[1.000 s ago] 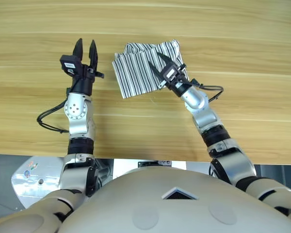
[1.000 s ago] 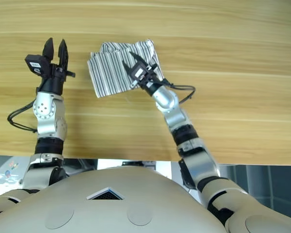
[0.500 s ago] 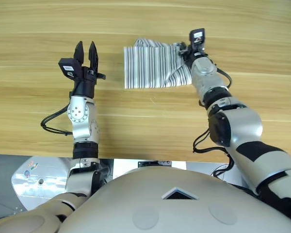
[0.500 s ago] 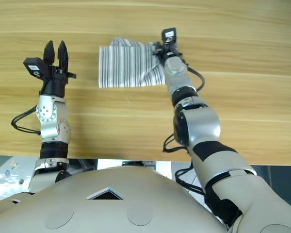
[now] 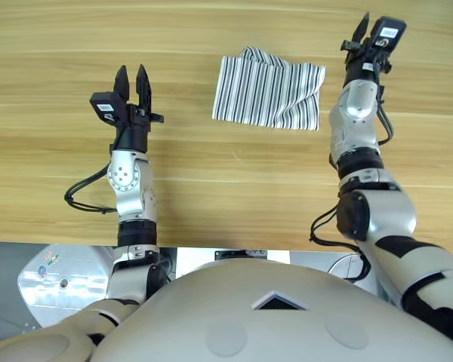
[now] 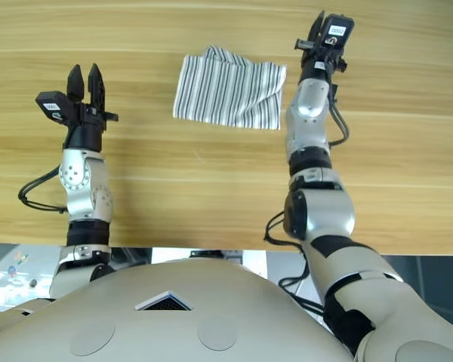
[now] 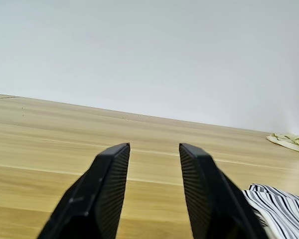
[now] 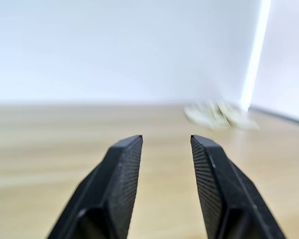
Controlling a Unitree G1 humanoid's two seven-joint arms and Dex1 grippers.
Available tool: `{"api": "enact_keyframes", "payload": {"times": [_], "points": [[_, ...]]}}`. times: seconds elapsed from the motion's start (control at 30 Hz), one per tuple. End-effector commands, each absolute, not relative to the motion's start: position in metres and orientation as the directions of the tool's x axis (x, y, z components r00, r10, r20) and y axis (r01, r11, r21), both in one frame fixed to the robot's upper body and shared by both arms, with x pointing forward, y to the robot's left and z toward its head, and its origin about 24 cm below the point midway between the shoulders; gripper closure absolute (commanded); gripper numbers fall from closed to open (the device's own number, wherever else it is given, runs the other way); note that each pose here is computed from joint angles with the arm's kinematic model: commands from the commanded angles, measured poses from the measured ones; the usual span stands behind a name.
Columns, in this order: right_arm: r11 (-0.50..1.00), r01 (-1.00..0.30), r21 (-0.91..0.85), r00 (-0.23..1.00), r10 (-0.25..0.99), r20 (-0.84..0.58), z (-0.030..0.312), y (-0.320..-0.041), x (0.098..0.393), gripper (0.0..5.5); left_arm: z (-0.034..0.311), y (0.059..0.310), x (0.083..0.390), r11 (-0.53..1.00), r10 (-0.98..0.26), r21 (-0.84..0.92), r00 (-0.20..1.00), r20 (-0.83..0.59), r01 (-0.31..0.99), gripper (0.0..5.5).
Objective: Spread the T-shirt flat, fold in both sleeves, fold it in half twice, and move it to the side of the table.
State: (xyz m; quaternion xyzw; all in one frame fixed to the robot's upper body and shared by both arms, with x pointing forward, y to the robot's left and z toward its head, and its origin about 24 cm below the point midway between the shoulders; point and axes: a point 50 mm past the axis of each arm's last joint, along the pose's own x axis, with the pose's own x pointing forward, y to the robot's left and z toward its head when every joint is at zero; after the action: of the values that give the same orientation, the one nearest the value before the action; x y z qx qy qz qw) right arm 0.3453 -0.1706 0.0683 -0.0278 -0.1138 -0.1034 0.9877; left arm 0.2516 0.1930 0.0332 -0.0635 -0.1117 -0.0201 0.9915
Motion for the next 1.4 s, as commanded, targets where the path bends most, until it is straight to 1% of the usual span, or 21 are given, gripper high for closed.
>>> {"api": "enact_keyframes", "payload": {"times": [0.03, 0.1, 0.13, 0.2, 0.23, 0.3, 0.4, 0.47, 0.53, 0.57, 0.63, 0.73, 0.8, 0.87, 0.97, 1.03, 1.1, 1.23, 1.3, 1.37, 1.4], "points": [[0.95, -0.183, -0.255, 0.969, 0.218, 0.114, 0.037, -0.088, 0.318, 3.71, 0.031, 0.194, 0.25, 0.989, -0.006, -0.143, 0.975, 0.224, 0.039, 3.67], [0.908, -0.278, -0.313, 0.96, 0.273, -0.06, 0.005, -0.075, 0.31, 3.71, 0.031, 0.191, 0.252, 0.988, -0.012, -0.145, 0.974, 0.226, 0.046, 3.67], [0.892, -0.327, -0.31, 0.944, 0.297, -0.143, -0.009, -0.07, 0.305, 3.71, 0.03, 0.19, 0.252, 0.988, -0.015, -0.145, 0.974, 0.225, 0.049, 3.67], [0.887, -0.377, -0.268, 0.914, 0.309, -0.263, -0.028, -0.067, 0.299, 3.71, 0.03, 0.188, 0.253, 0.988, -0.018, -0.145, 0.974, 0.225, 0.051, 3.67], [0.906, -0.363, -0.218, 0.903, 0.283, -0.324, -0.034, -0.07, 0.301, 3.71, 0.031, 0.188, 0.254, 0.988, -0.017, -0.145, 0.974, 0.227, 0.052, 3.67], [0.944, -0.303, -0.132, 0.888, 0.229, -0.399, -0.04, -0.08, 0.306, 3.71, 0.033, 0.188, 0.254, 0.988, -0.017, -0.146, 0.972, 0.233, 0.052, 3.67], [0.994, -0.112, 0.011, 0.864, 0.103, -0.492, -0.043, -0.106, 0.315, 3.71, 0.034, 0.189, 0.254, 0.988, -0.016, -0.143, 0.972, 0.236, 0.051, 3.67], [0.989, 0.093, 0.116, 0.829, -0.012, -0.56, -0.048, -0.127, 0.315, 3.71, 0.034, 0.192, 0.253, 0.989, -0.006, -0.141, 0.971, 0.238, 0.04, 3.67], [0.932, 0.316, 0.176, 0.768, -0.142, -0.625, -0.055, -0.149, 0.31, 3.71, 0.035, 0.197, 0.25, 0.99, 0.008, -0.137, 0.97, 0.241, 0.025, 3.67], [0.889, 0.422, 0.18, 0.736, -0.22, -0.64, -0.056, -0.162, 0.307, 3.71, 0.035, 0.2, 0.248, 0.991, 0.014, -0.134, 0.97, 0.244, 0.019, 3.67], [0.77, 0.616, 0.168, 0.669, -0.399, -0.627, -0.051, -0.189, 0.307, 3.71, 0.036, 0.206, 0.242, 0.993, 0.027, -0.117, 0.966, 0.256, 0.003, 3.67], [0.635, 0.754, 0.164, 0.601, -0.569, -0.561, -0.031, -0.209, 0.315, 3.71, 0.037, 0.219, 0.23, 0.993, 0.077, -0.104, 0.962, 0.263, -0.051, 3.67], [0.537, 0.831, 0.147, 0.529, -0.68, -0.508, -0.013, -0.227, 0.322, 3.71, 0.035, 0.231, 0.219, 0.987, 0.147, -0.104, 0.957, 0.248, -0.125, 3.67], [0.467, 0.873, 0.142, 0.469, -0.722, -0.509, -0.005, -0.241, 0.324, 3.71, 0.032, 0.24, 0.208, 0.975, 0.212, -0.11, 0.949, 0.234, -0.191, 3.67], [0.329, 0.934, 0.137, 0.349, -0.771, -0.533, 0.002, -0.271, 0.317, 3.71, 0.03, 0.252, 0.189, 0.953, 0.3, -0.122, 0.928, 0.221, -0.278, 3.67], [0.25, 0.958, 0.14, 0.286, -0.802, -0.525, 0.007, -0.289, 0.311, 3.71, 0.029, 0.255, 0.18, 0.943, 0.329, -0.123, 0.92, 0.215, -0.309, 3.67], [0.208, 0.967, 0.145, 0.254, -0.812, -0.525, 0.01, -0.301, 0.307, 3.71, 0.029, 0.257, 0.175, 0.939, 0.34, -0.119, 0.917, 0.21, -0.321, 3.67], [0.222, 0.96, 0.17, 0.278, -0.809, -0.518, 0.016, -0.296, 0.314, 3.71, 0.03, 0.26, 0.168, 0.933, 0.358, -0.114, 0.91, 0.207, -0.341, 3.67], [0.271, 0.942, 0.197, 0.333, -0.822, -0.462, 0.026, -0.291, 0.323, 3.71, 0.031, 0.262, 0.166, 0.932, 0.36, -0.111, 0.909, 0.21, -0.344, 3.67], [0.383, 0.888, 0.254, 0.453, -0.822, -0.346, 0.046, -0.282, 0.339, 3.71, 0.032, 0.264, 0.166, 0.931, 0.364, -0.112, 0.906, 0.214, -0.348, 3.67], [0.48, 0.832, 0.28, 0.543, -0.808, -0.229, 0.063, -0.274, 0.351, 3.71, 0.033, 0.264, 0.166, 0.93, 0.366, -0.114, 0.905, 0.216, -0.348, 3.67]]}}
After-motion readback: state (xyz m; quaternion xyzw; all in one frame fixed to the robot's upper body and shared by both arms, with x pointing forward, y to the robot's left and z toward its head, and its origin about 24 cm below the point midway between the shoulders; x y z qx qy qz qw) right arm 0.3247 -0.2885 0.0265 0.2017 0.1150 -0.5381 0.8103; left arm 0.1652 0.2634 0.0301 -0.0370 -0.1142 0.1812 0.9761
